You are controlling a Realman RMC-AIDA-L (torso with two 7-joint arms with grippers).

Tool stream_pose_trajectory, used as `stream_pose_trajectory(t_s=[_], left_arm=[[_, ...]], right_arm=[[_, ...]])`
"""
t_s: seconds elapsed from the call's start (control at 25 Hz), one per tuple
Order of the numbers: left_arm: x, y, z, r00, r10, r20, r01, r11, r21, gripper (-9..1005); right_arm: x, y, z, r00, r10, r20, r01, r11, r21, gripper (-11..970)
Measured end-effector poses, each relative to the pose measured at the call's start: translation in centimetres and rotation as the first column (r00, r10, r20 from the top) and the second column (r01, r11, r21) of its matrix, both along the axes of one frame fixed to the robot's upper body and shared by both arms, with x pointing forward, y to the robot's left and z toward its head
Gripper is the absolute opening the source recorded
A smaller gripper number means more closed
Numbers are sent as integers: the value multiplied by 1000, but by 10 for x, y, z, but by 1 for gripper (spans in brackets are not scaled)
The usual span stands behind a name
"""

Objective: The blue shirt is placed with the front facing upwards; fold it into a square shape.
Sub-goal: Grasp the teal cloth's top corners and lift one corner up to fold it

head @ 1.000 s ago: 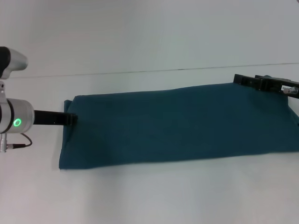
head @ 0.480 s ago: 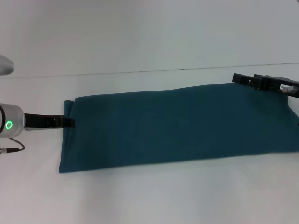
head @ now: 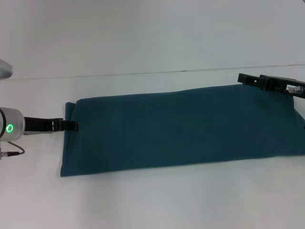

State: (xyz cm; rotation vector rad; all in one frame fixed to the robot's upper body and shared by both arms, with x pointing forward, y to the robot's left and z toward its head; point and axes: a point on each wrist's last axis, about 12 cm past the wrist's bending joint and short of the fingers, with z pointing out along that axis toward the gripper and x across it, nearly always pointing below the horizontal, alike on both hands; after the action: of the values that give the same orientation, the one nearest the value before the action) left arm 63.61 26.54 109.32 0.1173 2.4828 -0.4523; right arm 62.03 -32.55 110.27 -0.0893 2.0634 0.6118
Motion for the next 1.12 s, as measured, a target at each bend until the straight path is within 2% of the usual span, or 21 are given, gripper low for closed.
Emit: stream_pose_trajectory(t_s=[0.08,0.64,0.96,1.12], left_arm=[[1,-1,-1,1000,0,0,0,1000,2,860],[4,-19,-12,998,-33,-48,33,999,-6,870],[2,-33,-10,996,-86,-34,86,996,-13,865],[3,-38,-9,993,-113,-19,113,994,-3,725]], right_arm=[[0,0,0,1000,1,1,-1,1000,0,870],[2,1,2,1000,3,4,-3,1000,-1,871],[1,1,1,1000,3,3,-3,1000,0,871],[1,0,0,1000,-1,1,1,1000,-1,871]])
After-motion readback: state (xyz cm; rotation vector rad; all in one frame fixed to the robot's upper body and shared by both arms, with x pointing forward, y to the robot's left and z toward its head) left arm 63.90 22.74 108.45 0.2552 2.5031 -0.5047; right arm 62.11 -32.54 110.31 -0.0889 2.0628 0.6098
